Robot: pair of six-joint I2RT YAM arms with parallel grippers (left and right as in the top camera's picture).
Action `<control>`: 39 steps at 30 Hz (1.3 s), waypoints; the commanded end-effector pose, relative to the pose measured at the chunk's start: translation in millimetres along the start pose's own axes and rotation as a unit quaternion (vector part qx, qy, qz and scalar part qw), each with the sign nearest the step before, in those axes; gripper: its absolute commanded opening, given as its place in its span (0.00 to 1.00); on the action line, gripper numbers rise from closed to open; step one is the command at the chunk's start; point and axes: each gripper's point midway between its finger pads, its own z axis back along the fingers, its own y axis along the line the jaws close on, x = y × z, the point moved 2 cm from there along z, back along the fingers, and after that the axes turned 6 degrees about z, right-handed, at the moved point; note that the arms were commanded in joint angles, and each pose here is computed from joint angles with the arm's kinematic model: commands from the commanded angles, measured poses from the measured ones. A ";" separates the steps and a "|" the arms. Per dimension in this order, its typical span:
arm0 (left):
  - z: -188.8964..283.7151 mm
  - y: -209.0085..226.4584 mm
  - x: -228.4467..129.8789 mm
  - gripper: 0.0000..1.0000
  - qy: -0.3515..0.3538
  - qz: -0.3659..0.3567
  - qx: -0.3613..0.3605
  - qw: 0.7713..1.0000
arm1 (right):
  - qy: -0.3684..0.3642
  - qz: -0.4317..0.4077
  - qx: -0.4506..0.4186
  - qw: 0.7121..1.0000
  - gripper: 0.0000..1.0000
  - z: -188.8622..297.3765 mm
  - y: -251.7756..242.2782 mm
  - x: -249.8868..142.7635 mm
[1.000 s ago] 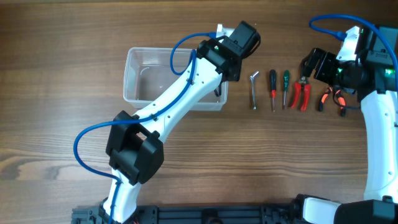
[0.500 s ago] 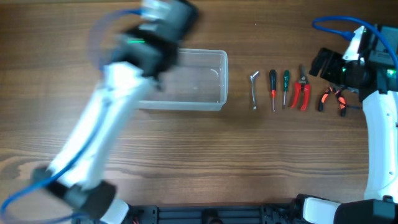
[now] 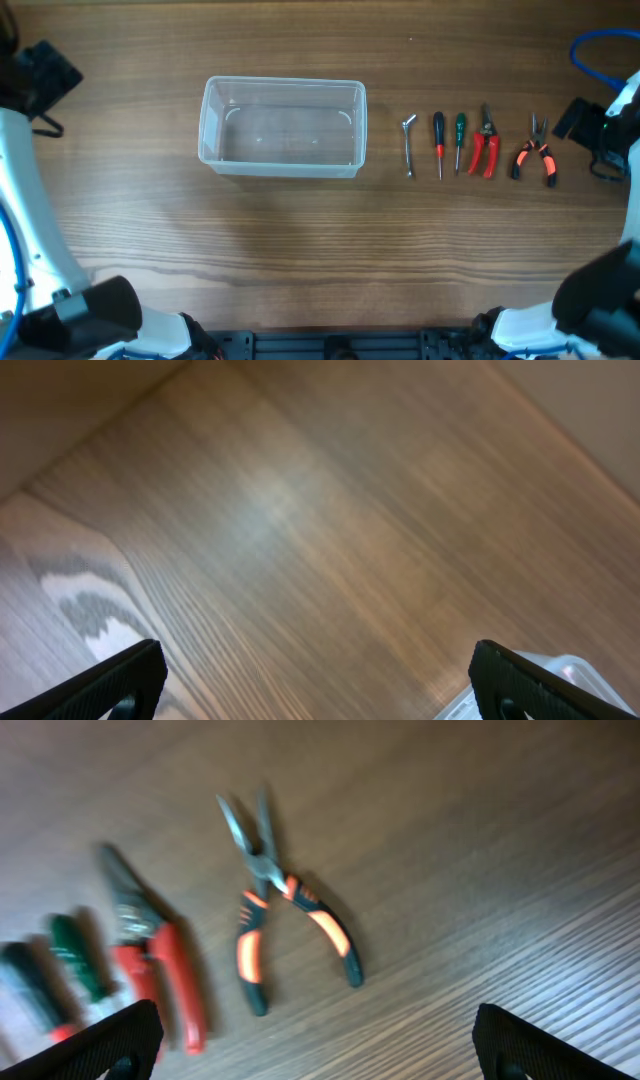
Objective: Pack container
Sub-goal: 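Release the container and retract the left arm to the side, then grasp the orange-black pliers with the right gripper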
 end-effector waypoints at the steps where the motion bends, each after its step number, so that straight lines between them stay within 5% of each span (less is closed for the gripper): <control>1: -14.7 8.8 0.3 1.00 0.033 0.013 -0.014 0.999 | 0.046 0.026 -0.014 0.999 0.99 -31.5 -9.9 -6.8; 12: -16.6 17.1 3.8 1.00 0.033 0.023 -0.008 0.999 | 0.102 0.141 -0.004 0.985 0.82 -92.3 -12.5 -20.0; 33: -16.6 17.1 3.8 1.00 0.033 0.023 -0.008 0.999 | 0.099 0.148 0.027 0.984 0.76 -127.8 -3.8 -23.2; 39: -16.6 17.1 3.8 1.00 0.033 0.023 -0.008 0.999 | 0.109 0.147 0.029 0.983 0.67 -136.1 -3.5 -28.1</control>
